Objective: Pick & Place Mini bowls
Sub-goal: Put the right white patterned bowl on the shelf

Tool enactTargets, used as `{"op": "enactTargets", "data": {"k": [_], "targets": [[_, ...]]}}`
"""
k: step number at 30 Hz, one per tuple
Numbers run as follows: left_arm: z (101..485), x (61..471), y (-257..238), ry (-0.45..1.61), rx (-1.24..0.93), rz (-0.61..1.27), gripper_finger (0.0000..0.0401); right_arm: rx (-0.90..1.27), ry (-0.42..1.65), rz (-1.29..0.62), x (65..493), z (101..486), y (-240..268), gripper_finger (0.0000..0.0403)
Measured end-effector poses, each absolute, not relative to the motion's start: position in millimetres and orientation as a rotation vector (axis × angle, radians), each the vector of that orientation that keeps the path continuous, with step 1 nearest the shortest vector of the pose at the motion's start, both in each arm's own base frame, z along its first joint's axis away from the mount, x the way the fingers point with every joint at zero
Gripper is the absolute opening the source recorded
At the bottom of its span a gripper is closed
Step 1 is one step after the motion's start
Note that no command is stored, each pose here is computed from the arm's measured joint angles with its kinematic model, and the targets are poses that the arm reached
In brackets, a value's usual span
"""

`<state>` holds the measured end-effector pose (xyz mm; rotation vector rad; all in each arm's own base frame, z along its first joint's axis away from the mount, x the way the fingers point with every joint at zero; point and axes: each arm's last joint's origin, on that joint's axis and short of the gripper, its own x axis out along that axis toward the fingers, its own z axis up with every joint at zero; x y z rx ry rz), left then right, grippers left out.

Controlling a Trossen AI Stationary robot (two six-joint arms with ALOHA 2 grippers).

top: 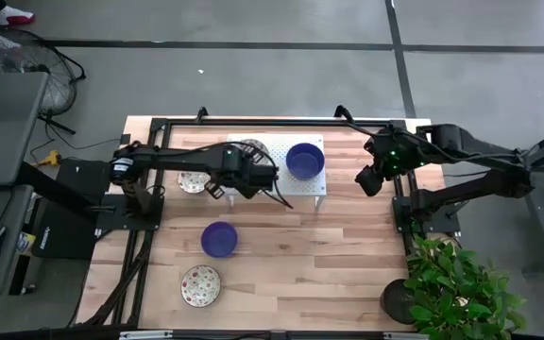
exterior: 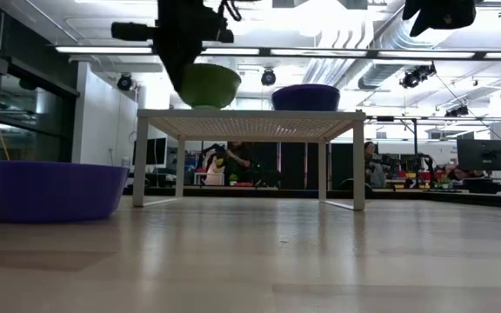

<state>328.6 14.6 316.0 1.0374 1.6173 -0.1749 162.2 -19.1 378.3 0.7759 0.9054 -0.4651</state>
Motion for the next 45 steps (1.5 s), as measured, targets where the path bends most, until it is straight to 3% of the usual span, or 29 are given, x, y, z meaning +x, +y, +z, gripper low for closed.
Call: {"op": "enactTargets", "data": {"k": [12,45], "targets": [[311.8,321.0,14.6,1.48,1.044,-0.183,0.0005,0.755,0.89,-0.48,162.8,378.7,-19.9,0.0149],[306.9,322.6,28.9,1.516,1.019,-0.164,0.0005,0.727,0.886,-0.488,162.8,378.8,-20.5,0.0149]]}}
